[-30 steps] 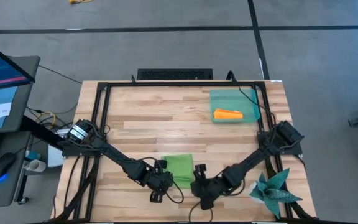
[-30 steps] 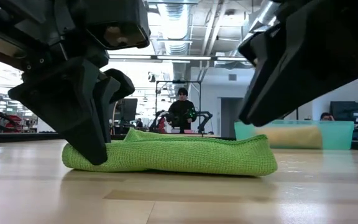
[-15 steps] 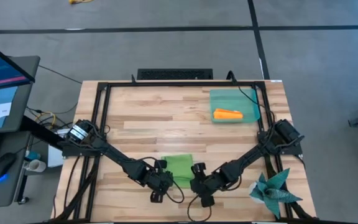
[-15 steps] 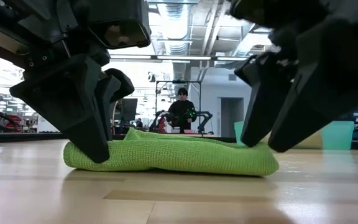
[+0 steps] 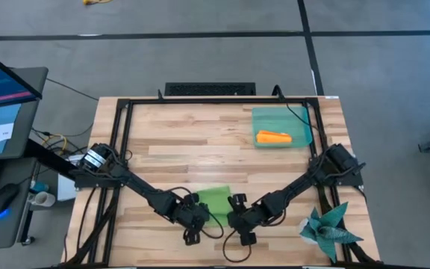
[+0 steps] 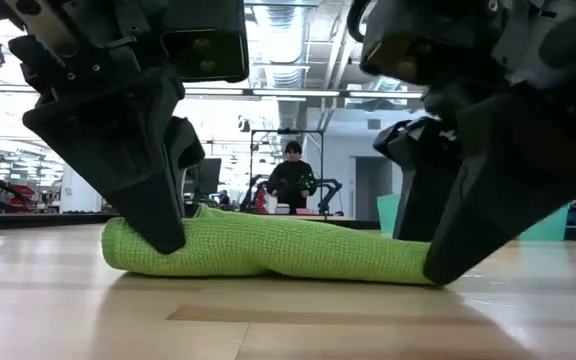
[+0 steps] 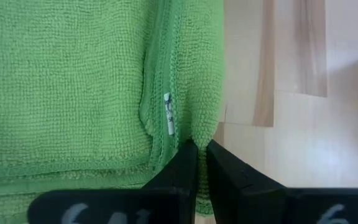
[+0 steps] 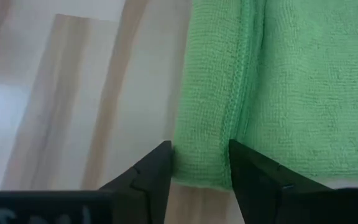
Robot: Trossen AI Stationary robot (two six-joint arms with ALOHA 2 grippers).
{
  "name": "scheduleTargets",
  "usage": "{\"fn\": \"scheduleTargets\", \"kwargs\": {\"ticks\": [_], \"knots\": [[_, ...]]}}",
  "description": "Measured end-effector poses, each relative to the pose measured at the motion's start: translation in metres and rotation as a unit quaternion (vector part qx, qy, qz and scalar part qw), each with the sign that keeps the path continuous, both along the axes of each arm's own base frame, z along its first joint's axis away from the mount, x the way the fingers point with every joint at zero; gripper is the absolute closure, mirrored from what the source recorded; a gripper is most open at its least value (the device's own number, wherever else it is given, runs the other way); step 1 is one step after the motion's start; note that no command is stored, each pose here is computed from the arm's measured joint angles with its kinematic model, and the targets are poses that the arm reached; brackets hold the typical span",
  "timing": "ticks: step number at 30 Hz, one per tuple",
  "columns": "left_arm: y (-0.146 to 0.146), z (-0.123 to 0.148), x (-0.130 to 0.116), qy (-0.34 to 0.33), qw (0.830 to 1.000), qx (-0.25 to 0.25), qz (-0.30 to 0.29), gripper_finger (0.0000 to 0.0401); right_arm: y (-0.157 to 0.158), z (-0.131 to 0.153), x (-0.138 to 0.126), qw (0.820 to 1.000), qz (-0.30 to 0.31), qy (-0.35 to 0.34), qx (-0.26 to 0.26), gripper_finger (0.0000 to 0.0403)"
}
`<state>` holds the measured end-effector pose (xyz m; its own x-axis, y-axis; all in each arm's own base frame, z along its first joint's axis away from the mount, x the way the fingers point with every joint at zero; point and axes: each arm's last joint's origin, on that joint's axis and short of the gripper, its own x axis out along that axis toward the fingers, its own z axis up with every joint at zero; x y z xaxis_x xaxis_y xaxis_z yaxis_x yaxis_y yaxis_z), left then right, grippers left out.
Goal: Roll microfiber towels into tight, uniform cylinder then place into a basket
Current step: Roll the green towel
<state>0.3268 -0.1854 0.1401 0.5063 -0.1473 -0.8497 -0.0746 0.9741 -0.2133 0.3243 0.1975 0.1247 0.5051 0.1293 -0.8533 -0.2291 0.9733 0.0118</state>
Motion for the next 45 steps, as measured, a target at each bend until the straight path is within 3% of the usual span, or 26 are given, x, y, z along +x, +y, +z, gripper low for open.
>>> {"fn": "scheduleTargets", "kwargs": {"ticks": [6,11,18,25,30,38,45], "knots": [[0.004,0.000,0.002,0.009,1.000,-0.014,-0.004,0.0387,0.001,-0.009,0.002,1.000,-0.013,0.004,-0.002,0.0234],[0.005,0.000,0.003,0.013,1.000,-0.020,-0.017,0.0387,-0.001,-0.002,-0.001,1.000,-0.012,0.009,-0.002,0.0212],[0.005,0.000,0.002,0.016,0.999,-0.020,-0.020,0.0387,-0.018,0.038,-0.016,0.998,-0.039,0.039,0.000,0.0199],[0.005,0.000,0.002,0.020,0.999,-0.029,-0.003,0.0387,-0.010,0.069,-0.023,0.999,-0.012,-0.019,0.023,0.0214],[0.005,0.001,0.003,0.017,0.999,-0.040,0.006,0.0387,0.011,0.052,-0.009,0.996,0.010,-0.077,0.047,0.0220],[0.004,0.000,0.003,0.022,0.999,-0.047,0.005,0.0387,0.003,0.006,0.004,0.999,0.028,-0.033,-0.015,0.0220],[0.004,0.000,0.003,0.023,0.999,-0.047,0.004,0.0387,-0.004,-0.006,0.013,1.000,0.013,-0.008,0.027,0.0220]]}}
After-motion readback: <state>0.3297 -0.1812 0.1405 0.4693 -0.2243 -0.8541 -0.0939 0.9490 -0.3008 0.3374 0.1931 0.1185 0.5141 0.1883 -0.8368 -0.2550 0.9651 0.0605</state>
